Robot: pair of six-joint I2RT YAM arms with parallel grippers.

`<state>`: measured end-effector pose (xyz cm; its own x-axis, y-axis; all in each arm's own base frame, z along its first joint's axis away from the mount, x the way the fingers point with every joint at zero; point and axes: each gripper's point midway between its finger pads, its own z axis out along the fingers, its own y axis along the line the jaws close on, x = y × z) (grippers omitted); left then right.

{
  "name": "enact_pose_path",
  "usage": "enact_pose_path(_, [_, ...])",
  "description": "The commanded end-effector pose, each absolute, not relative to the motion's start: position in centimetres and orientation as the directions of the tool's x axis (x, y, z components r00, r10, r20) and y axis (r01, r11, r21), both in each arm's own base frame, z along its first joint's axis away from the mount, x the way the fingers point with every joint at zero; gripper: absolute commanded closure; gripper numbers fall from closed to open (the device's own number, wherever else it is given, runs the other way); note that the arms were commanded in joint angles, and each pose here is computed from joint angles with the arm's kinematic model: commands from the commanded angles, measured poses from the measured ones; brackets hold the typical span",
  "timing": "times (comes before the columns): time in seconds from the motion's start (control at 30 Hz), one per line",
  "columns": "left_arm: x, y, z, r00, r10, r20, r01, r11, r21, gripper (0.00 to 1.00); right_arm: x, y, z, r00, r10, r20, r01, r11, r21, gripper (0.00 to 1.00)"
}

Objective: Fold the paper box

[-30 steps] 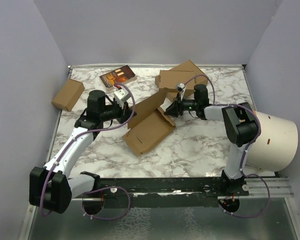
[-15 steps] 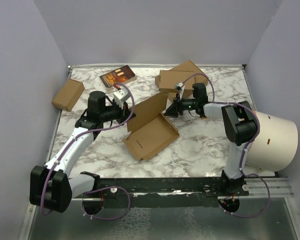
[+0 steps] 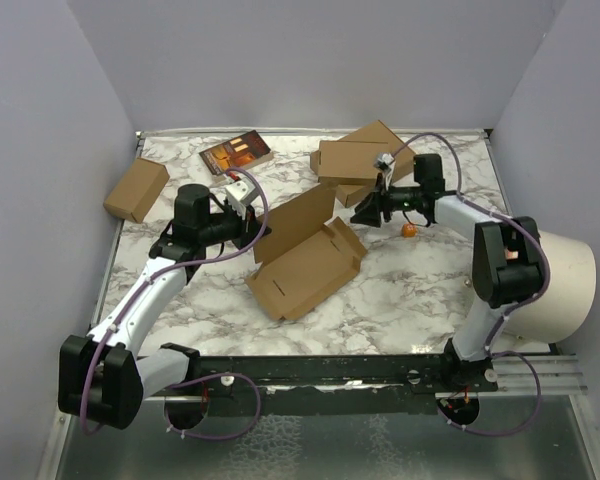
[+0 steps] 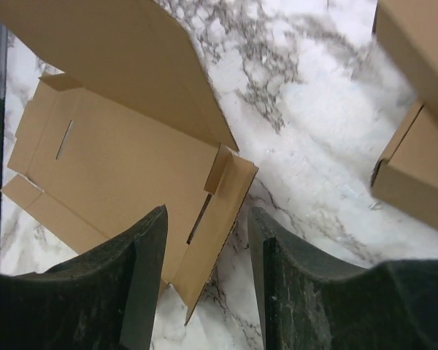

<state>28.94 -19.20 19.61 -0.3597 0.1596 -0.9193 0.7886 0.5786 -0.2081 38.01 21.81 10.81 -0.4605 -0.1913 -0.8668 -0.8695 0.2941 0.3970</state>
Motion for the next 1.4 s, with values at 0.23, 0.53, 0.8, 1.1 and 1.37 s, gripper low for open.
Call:
enact_pose_path(0.23, [28.5,-19.5,21.1,-0.281,0.151,-0.948,0.825,0.543,-0.159,1.0,34.1,19.9,13.5,-0.14,-0.24,-0.961,-0.974,0.209,0.089,0.31])
enact_pose_path(0.53, [27.4,-20.0,23.1,-0.173,0.122,-0.977,0.869,0.487,-0.093,1.0,38.4,18.5,9.1,-0.401,-0.28,-0.873,-0.861,0.439,0.255,0.31])
enact_pose_path(0.8, [27.2,-20.4,24.2,-0.136,0.11,-0.985,0.888,0.454,-0.072,1.0,38.9,19.5,9.2,-0.424,-0.26,-0.868,-0.863,0.405,0.3,0.42])
enact_pose_path(1.1, [27.8,-20.1,25.6,-0.105,0.105,-0.989,0.872,0.488,-0.041,1.0,38.1,20.1,11.0,-0.411,-0.259,-0.874,-0.878,0.372,0.302,0.99])
enact_pose_path(1.37, [28.2,-20.0,28.6,-0.048,0.093,-0.994,0.868,0.496,0.005,1.0,37.3,20.8,16.8,-0.19,-0.116,-0.975,-0.922,0.364,0.136,0.99])
